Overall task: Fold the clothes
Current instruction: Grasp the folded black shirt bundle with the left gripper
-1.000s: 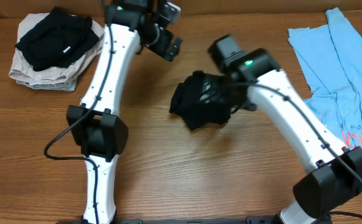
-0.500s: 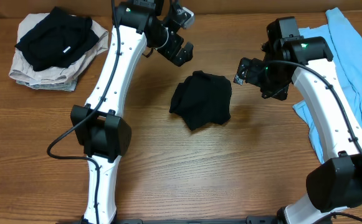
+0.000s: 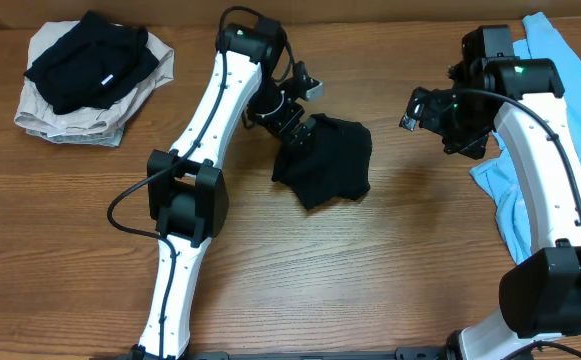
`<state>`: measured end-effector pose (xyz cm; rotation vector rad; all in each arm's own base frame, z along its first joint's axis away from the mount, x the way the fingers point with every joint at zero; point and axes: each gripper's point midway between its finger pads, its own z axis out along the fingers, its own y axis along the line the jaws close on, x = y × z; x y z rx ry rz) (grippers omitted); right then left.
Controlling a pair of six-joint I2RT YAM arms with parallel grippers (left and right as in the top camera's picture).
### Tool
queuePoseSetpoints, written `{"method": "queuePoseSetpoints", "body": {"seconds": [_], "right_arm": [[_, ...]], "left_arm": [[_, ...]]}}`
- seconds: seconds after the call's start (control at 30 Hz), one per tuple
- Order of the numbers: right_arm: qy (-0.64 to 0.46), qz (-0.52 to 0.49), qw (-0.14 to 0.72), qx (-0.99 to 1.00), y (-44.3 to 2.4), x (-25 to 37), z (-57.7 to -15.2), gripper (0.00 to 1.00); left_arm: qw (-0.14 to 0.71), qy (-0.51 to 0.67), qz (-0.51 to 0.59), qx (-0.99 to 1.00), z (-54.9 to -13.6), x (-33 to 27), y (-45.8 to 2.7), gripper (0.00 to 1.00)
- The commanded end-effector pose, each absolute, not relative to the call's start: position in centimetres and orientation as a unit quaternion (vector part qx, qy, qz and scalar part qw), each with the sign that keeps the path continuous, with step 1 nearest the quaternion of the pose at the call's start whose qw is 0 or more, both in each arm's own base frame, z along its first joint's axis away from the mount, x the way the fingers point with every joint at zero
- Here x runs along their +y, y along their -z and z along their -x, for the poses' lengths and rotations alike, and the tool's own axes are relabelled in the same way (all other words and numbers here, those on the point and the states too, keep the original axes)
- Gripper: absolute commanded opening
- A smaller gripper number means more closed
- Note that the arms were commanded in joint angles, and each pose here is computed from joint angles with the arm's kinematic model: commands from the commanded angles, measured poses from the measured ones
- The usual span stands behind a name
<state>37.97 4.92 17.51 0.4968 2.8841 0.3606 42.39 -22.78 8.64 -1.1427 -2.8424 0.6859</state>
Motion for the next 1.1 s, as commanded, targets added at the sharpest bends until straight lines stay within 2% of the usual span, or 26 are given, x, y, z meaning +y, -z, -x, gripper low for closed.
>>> {"method": "queuePoseSetpoints", "body": {"seconds": [0.0,0.27,0.5,0.57,0.73,0.77,0.8,0.83,0.87,1.07], "right_arm": [[-0.125,-0.156,0.115,0.973,-18.8,5.0,-37.8,1.00],[-0.125,-0.156,0.115,0.973,-18.8,5.0,-37.8,1.00],[-0.125,-0.156,0.115,0.973,-18.8,5.0,-37.8,1.00],[-0.125,-0.156,0.117,0.973,-18.8,5.0,-37.8,1.00],[-0.126,-0.156,0.121,0.972,-18.8,5.0,-38.0,1.00],[-0.126,-0.156,0.121,0.972,-18.8,5.0,-38.0,1.00],[-0.126,-0.155,0.121,0.972,-18.8,5.0,-38.0,1.00],[-0.126,-0.155,0.121,0.972,-18.8,5.0,-38.0,1.00],[-0.126,-0.155,0.121,0.972,-18.8,5.0,-38.0,1.00],[-0.126,-0.155,0.121,0.972,-18.8,5.0,-38.0,1.00]], "left_arm": [[0.016,-0.187,0.348,-0.919,-42.6,-21.8,-7.4,1.00],[0.099,-0.225,0.313,-0.917,-40.5,-22.4,-2.9,1.00],[0.112,-0.274,0.309,-0.904,-39.7,-24.1,-1.9,0.98],[0.109,-0.275,0.313,-0.902,-39.8,-24.5,-1.9,0.91],[0.102,-0.284,0.309,-0.902,-39.7,-26.1,-2.0,0.63],[0.101,-0.285,0.309,-0.902,-39.6,-26.5,-2.0,0.53],[0.100,-0.287,0.312,-0.900,-39.5,-26.9,-2.0,0.35],[0.098,-0.289,0.316,-0.899,-39.4,-27.2,-2.0,0.12],[0.098,-0.288,0.319,-0.898,-39.4,-27.4,-2.0,0.04],[0.084,-0.290,0.307,-0.903,-40.1,-27.2,-3.3,0.04]]}}
